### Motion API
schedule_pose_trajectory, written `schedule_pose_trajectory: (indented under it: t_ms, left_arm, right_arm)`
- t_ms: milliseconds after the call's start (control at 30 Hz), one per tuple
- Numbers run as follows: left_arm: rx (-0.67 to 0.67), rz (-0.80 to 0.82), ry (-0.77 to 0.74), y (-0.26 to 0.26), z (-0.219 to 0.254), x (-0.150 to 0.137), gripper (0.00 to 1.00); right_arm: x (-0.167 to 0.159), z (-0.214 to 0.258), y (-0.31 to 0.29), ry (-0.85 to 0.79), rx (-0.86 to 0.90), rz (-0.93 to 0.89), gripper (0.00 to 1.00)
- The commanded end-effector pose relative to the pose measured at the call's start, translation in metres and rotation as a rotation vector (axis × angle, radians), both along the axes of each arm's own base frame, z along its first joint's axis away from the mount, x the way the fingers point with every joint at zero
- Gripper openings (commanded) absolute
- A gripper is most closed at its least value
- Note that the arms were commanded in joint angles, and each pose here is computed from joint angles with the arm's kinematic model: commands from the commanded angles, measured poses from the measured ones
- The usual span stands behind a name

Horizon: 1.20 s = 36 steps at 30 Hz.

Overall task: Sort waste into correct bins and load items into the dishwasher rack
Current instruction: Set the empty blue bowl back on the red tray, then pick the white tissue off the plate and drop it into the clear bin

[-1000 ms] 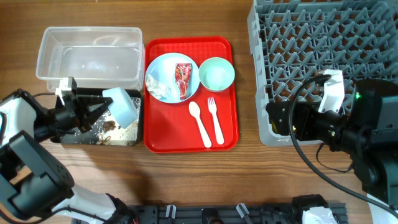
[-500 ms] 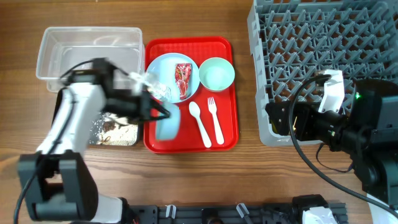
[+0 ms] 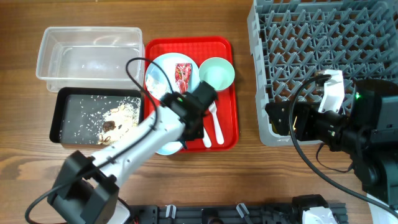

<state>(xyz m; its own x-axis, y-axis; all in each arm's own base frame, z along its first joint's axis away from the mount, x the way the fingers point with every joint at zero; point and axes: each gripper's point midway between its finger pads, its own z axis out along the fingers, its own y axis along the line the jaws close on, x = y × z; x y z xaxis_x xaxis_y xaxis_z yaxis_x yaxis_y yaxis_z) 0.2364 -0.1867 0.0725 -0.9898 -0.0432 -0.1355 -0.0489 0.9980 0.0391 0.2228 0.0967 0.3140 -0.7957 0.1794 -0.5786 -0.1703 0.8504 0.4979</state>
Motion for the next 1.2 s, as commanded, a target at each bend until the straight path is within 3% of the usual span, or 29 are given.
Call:
schedule_pose_trajectory:
  t_ms: [0, 33, 200, 433, 667, 967, 1000, 1067, 1167]
  left_arm:
    - [0.121, 0.072, -0.152, 0.011, 0.006, 0.016, 0.25]
    - [0.136, 0.075, -0.176, 0.015, 0.014, 0.022, 0.38]
    - [0.124, 0.078, -0.256, 0.026, 0.054, 0.06, 0.55]
    - [-0.015, 0.109, -0.335, 0.043, 0.08, 0.118, 0.61]
    - [-0.022, 0.178, -0.271, 0.077, 0.041, 0.152, 0.74]
    - [0.009, 0.109, -0.127, 0.076, -0.037, 0.162, 0.75]
    - [0.013, 0.102, -0.12, 0.076, -0.044, 0.163, 0.74]
    - [0.017, 0.1, -0.106, 0.075, -0.056, 0.164, 0.61]
    - [0.017, 0.1, -0.107, 0.075, -0.056, 0.165, 0.12]
  right_arm:
    - [-0.001, 0.0, 0.002, 0.003, 0.014, 0.009, 0.95]
    - [-0.001, 0.001, 0.002, 0.002, 0.014, 0.009, 0.95]
    - [0.0, 0.002, 0.002, -0.004, 0.014, 0.009, 0.96]
    - [0.002, 0.001, 0.003, -0.002, 0.015, 0.009, 0.96]
    - [0.007, -0.004, 0.003, 0.021, 0.013, 0.009, 0.97]
    - [0.017, -0.016, 0.004, 0.074, 0.008, 0.009, 0.97]
    - [0.018, -0.017, 0.004, 0.078, 0.008, 0.009, 0.96]
    - [0.018, -0.018, 0.004, 0.081, 0.007, 0.009, 0.96]
    - [0.018, -0.018, 0.004, 0.079, 0.005, 0.011, 0.96]
